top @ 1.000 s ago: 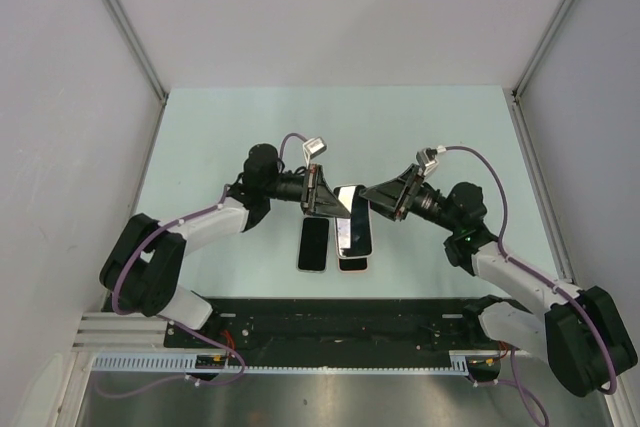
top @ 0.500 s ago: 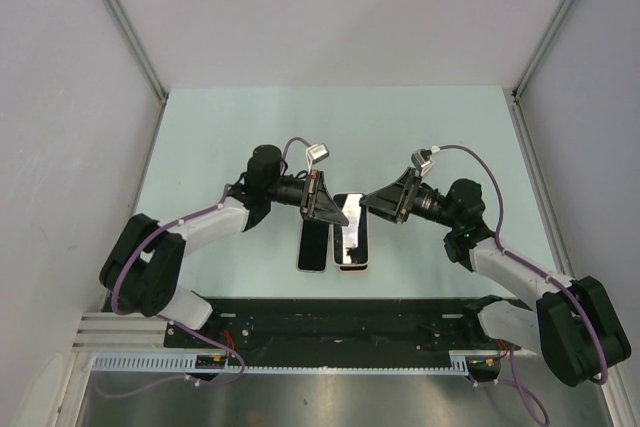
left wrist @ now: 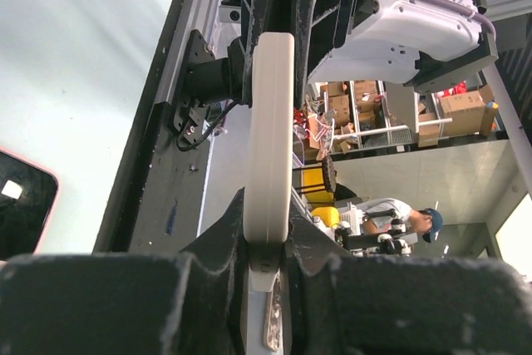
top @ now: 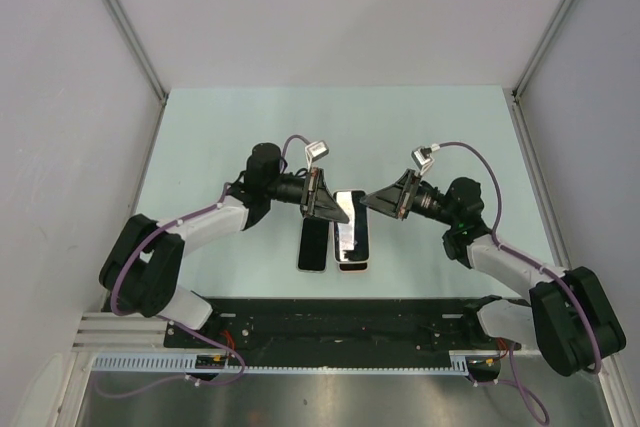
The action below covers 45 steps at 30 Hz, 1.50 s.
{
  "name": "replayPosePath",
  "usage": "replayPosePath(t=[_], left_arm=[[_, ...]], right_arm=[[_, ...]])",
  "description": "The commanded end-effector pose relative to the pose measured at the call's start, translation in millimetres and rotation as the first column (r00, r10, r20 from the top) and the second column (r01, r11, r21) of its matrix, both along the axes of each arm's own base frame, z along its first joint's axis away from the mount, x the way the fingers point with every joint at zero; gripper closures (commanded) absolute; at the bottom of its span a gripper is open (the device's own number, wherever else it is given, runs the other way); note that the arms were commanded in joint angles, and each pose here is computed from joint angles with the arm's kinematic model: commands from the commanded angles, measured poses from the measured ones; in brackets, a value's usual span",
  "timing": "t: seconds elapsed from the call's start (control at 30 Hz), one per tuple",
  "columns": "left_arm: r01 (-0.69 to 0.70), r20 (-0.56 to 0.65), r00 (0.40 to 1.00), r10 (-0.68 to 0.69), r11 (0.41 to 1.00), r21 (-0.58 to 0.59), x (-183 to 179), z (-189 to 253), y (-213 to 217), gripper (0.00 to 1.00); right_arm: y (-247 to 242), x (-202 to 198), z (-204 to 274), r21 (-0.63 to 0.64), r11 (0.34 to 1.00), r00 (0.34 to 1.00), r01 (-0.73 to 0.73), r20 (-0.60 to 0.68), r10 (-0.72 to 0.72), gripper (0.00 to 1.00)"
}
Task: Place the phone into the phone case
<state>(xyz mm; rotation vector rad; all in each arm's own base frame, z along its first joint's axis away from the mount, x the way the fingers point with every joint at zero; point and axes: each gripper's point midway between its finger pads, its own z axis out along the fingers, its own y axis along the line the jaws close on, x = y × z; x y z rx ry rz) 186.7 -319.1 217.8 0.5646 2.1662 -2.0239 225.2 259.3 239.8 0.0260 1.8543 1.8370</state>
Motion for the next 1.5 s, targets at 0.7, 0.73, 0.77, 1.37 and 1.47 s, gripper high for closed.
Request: replayPosePath(t=[0.7, 0.73, 0.77, 1.37, 1.47], left_arm=[[-0.077, 0.092, 0.994, 0.064, 0.987, 0.142, 9.7, 5.0, 2.8, 1.00], [-0.097, 0.101, 0.992, 0.082, 0.984, 0.151, 11.5, 7.7, 3.6, 1.00], [-0.105, 0.115, 0.989, 0.089, 0.984, 0.143, 14.3, 14.7, 2.8, 1.00], [-0.120, 0.125, 0.986, 0.107, 0.988, 0.101, 12.7, 33.3, 2.8, 1.00], [-0.109, 0.115, 0.989, 0.098, 0.990, 0.092, 10.2, 32.2, 2.8, 1.00]], right_arm=[[-3.7, -22.9, 43.3, -0.083, 0.993, 0.927, -0.079, 0.361, 0.103, 0.46], [-5.7, -28.6, 29.8, -0.082, 0.993, 0.937, -0.087, 0.333, 0.110, 0.39], [-6.9, -31.0, 25.4, -0.076, 0.993, 0.940, -0.088, 0.325, 0.108, 0.35], [-11.5, -70.5, 31.1, 0.060, 0.987, 0.938, -0.151, 0.324, 0.123, 0.37], [-9.6, -64.3, 26.3, 0.054, 0.988, 0.943, -0.143, 0.309, 0.119, 0.37]])
